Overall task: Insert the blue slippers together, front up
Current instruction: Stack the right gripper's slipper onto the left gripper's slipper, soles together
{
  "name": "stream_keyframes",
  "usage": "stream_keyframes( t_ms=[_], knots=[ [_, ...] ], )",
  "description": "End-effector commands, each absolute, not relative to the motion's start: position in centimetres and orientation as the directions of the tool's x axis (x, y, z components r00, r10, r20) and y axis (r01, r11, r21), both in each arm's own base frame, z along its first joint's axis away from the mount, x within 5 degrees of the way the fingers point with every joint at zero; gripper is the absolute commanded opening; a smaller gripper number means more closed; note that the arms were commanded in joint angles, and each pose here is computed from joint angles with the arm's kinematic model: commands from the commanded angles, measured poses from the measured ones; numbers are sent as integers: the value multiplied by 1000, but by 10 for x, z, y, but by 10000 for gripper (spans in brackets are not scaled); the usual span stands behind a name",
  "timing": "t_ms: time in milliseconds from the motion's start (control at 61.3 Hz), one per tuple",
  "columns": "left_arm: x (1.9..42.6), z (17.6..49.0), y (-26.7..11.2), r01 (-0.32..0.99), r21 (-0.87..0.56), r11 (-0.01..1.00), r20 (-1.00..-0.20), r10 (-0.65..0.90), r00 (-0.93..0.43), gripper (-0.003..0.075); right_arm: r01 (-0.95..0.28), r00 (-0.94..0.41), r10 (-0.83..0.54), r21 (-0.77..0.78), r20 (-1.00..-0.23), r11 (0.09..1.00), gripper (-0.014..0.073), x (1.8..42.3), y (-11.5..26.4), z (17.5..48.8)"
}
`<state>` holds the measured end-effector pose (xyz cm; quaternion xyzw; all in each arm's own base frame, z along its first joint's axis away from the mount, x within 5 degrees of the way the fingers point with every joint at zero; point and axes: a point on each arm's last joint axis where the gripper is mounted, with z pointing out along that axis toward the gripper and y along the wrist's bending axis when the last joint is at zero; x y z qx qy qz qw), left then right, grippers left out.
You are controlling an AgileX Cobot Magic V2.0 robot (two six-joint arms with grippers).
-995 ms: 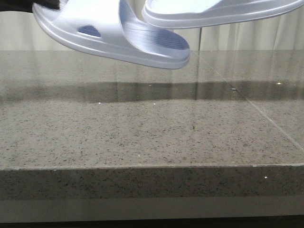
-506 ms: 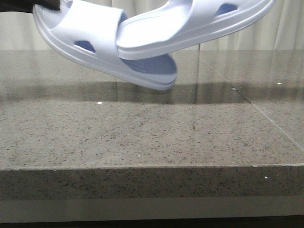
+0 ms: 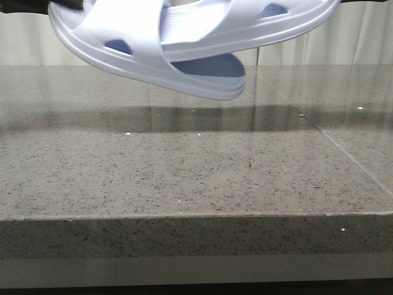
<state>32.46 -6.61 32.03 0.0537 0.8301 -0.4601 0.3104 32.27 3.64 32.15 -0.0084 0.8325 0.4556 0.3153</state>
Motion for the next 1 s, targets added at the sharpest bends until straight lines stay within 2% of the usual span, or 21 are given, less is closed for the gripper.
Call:
stream_keyframes(
  t_ms=[0,147,408,816,914,979],
  knots=[
    [321,344,-71,404,-764,503,-582,-267,-768,-20,-329,-791,306,790,-530,517,-67,323,52,336],
    [330,332,-72,373,-781,501,-552,-274,-787,-20,-306,-826,288,815,-484,493,-67,332,73,320],
    [338,314,-72,344,-782,520,-520,-241,-819,-20,-297,-869,186,785,-458,544,-67,338,90,292],
    [338,313,-72,345,-775,530,-524,-233,-819,-20,-300,-858,192,767,-477,568,-66,340,102,290],
    [338,313,-72,347,-776,527,-523,-230,-821,-20,-299,-855,195,764,-480,573,-20,341,101,290],
    [337,313,-72,349,-777,523,-521,-226,-823,-20,-299,-856,193,764,-480,572,76,340,101,290]
  ],
)
